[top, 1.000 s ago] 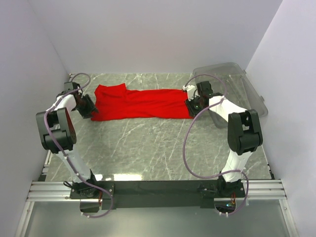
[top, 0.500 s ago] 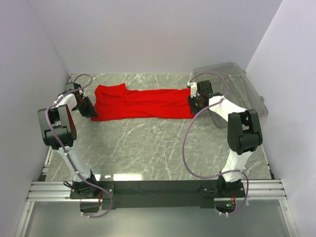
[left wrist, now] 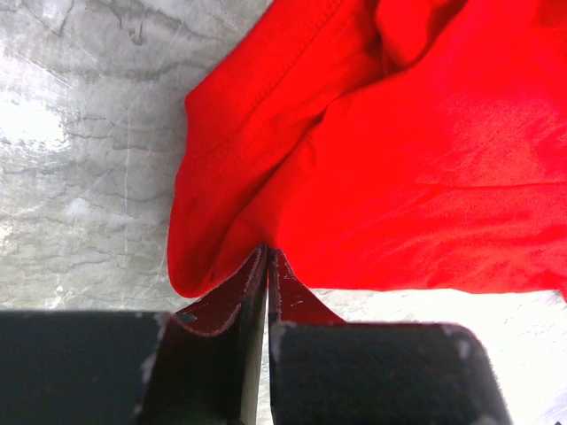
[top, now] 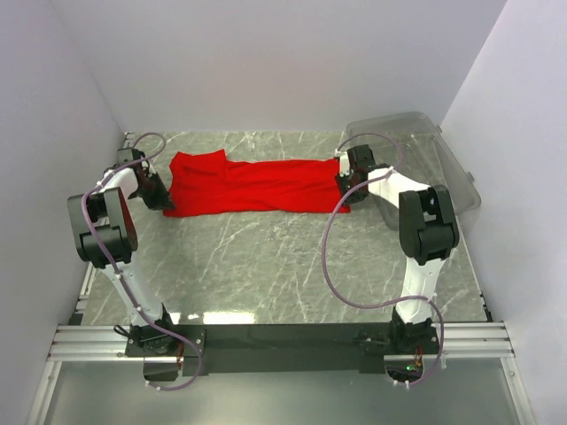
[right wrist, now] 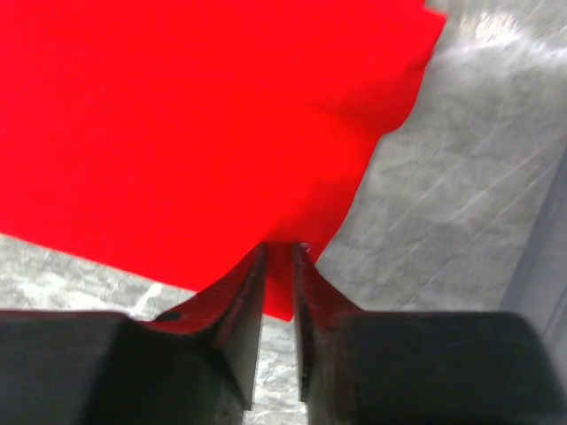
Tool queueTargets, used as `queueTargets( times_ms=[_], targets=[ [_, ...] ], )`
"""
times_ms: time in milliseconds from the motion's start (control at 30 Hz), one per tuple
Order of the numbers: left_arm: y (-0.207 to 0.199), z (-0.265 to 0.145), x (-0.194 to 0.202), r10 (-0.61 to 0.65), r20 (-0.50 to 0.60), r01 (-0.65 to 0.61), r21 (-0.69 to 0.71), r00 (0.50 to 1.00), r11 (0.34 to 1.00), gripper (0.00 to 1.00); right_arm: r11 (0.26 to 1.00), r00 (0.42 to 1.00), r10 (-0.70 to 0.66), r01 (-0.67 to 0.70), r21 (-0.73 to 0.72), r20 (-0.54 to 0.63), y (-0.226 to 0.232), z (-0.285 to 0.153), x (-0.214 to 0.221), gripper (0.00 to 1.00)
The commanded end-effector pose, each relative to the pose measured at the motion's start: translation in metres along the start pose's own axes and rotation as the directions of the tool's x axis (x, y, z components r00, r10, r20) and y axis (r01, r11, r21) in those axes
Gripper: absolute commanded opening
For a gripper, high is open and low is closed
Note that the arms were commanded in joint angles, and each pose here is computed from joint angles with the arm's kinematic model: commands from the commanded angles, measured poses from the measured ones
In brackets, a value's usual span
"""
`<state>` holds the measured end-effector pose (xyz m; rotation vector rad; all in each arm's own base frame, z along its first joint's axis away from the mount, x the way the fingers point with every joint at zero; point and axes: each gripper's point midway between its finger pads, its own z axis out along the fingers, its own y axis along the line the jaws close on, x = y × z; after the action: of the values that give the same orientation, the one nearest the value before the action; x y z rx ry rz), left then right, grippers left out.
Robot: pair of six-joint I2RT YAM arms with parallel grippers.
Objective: Fold and stack the t-shirts
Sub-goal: Fold the tshirt
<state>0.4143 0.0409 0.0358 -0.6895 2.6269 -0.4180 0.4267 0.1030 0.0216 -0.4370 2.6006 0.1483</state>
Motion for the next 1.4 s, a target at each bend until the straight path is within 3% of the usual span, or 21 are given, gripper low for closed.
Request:
queueTargets(
  times_ms=[0,67,100,167,433,467,500,633,700,967,1267,1367],
  targets=[
    [-0.002,-0.004,-0.010,0.027,0.027,-0.028,0.026,0.999,0.999,0.10,1.000,1.000,-0.001,0.001,0.025,-0.001,-0.001,-0.002,-0.011,0.24],
    [-0.002,-0.004,-0.010,0.027,0.025,-0.028,0.028,0.999,0.999,0.08,1.000,1.000,-0.001,0.002,0.024,-0.016,-0.001,-0.001,-0.008,0.18],
    [-0.001,-0.004,-0.010,0.026,0.026,-0.027,0.029,0.999,0.999,0.08,1.000,1.000,-0.001,0.001,0.023,-0.024,-0.001,0.000,-0.007,0.09],
    [-0.001,-0.005,-0.011,0.026,0.029,-0.027,0.034,0.999,0.999,0.06,1.000,0.999,0.000,0.001,0.019,-0.035,0.000,0.001,-0.002,0.01],
    [0.005,-0.012,-0.012,0.018,0.041,-0.019,0.033,0.999,0.999,0.02,1.000,0.999,-0.004,0.003,0.018,0.051,0.001,-0.022,-0.017,0.00],
    [0.005,-0.013,-0.013,0.020,0.047,-0.022,0.034,0.999,0.999,0.02,1.000,0.998,-0.006,0.005,0.020,0.060,0.001,-0.025,-0.019,0.03],
    [0.006,-0.013,-0.014,0.019,0.048,-0.020,0.032,0.999,0.999,0.01,1.000,0.997,-0.012,0.010,0.023,0.070,0.000,-0.030,-0.021,0.15],
    [0.007,-0.012,-0.012,0.017,0.041,-0.019,0.036,0.999,0.999,0.01,0.999,0.998,-0.008,0.006,0.037,0.066,-0.001,-0.031,-0.020,0.39],
    [0.006,-0.012,-0.013,0.016,0.041,-0.018,0.041,0.999,0.999,0.01,0.999,0.999,0.003,-0.006,0.045,0.052,-0.003,-0.027,-0.016,0.44],
    [0.001,-0.013,-0.016,0.017,0.047,-0.021,0.068,0.999,0.997,0.01,0.998,0.999,0.041,-0.040,0.051,-0.011,-0.004,-0.010,-0.005,0.45],
    [0.001,-0.008,-0.013,0.013,0.030,-0.015,0.075,0.999,0.997,0.01,0.999,0.995,0.048,-0.047,0.021,-0.086,0.002,-0.003,0.010,0.22],
    [0.002,-0.006,-0.012,0.014,0.024,-0.016,0.073,1.000,0.997,0.01,0.999,0.996,0.052,-0.051,0.017,-0.079,0.004,-0.004,0.012,0.00]
  ],
)
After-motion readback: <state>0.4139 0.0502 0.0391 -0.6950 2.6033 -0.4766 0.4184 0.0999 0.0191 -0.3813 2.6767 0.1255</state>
